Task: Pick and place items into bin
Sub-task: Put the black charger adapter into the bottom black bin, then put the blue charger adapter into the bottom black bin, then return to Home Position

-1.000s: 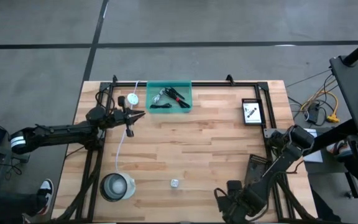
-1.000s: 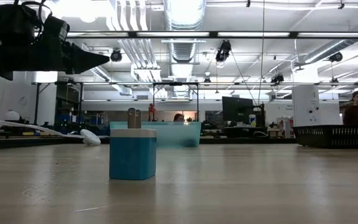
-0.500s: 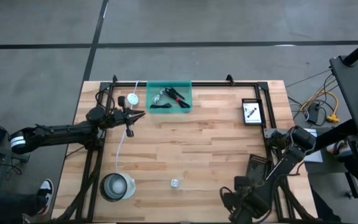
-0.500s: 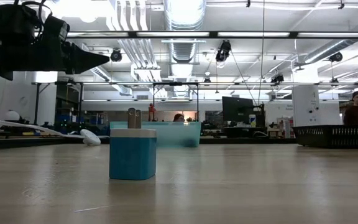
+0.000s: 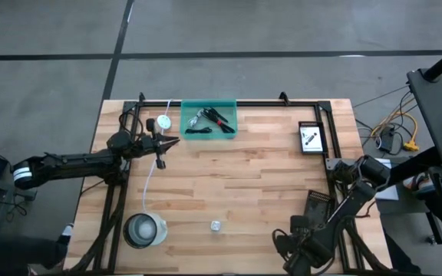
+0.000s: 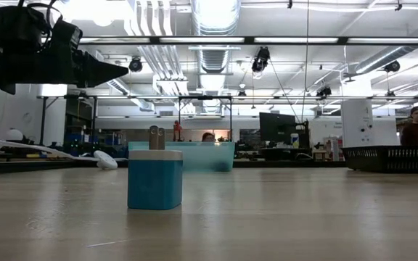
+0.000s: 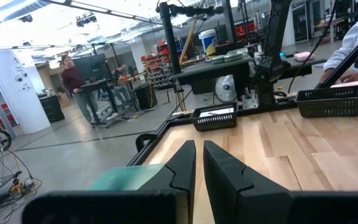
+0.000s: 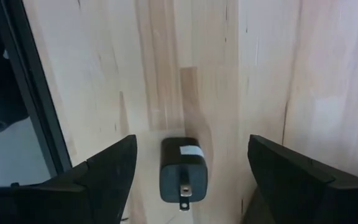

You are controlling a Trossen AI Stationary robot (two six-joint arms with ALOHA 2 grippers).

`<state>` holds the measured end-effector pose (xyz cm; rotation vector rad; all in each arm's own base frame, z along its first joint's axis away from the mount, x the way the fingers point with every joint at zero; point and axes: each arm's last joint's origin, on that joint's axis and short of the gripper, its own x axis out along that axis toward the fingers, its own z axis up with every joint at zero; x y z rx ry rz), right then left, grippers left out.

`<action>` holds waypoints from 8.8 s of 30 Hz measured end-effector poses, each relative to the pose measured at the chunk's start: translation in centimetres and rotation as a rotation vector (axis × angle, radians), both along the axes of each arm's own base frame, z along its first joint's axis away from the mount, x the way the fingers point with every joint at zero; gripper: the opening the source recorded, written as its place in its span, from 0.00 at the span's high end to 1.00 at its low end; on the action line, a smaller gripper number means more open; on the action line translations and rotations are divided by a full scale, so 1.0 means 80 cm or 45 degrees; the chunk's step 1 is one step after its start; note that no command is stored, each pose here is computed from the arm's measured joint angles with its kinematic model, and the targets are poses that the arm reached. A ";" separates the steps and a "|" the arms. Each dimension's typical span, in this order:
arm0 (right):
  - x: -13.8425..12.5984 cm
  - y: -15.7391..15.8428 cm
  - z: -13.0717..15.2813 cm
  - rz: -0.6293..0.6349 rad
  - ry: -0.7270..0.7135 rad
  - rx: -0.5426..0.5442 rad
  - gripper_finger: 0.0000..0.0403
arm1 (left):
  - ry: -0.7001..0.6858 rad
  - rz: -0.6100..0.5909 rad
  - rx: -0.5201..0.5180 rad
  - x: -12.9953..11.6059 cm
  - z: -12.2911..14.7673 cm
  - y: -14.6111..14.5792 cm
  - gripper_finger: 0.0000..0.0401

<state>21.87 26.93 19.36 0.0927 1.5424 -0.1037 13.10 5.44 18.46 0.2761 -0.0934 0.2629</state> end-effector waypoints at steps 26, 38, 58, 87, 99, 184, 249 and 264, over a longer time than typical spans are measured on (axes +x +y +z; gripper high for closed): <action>-0.034 0.003 -0.041 0.020 0.052 -0.013 0.31 | -0.028 0.000 0.012 0.000 0.003 0.000 0.96; -0.036 0.002 -0.049 0.027 0.063 0.005 0.46 | -0.033 0.000 0.015 0.000 0.005 0.000 0.96; -0.040 0.001 -0.047 0.024 0.147 0.046 0.66 | -0.020 0.000 0.005 0.001 0.003 0.001 0.96; -0.086 -0.065 0.042 -0.242 0.079 -0.150 0.66 | -0.030 -0.004 -0.019 0.002 0.005 0.001 0.96; -0.098 -0.078 0.012 -0.277 0.183 -0.216 0.57 | -0.030 -0.004 -0.020 0.002 0.005 0.001 0.96; 0.220 -0.081 -0.111 -0.045 -1.122 -0.074 0.45 | -0.034 -0.012 -0.075 0.004 0.006 0.002 0.96; -0.103 -0.115 0.010 -0.750 0.065 -0.487 0.22 | -0.035 -0.013 -0.079 0.005 0.006 0.002 0.96; -0.040 -0.145 0.014 -0.195 -1.254 -0.011 0.45 | -0.034 -0.013 -0.081 0.005 0.007 0.002 0.96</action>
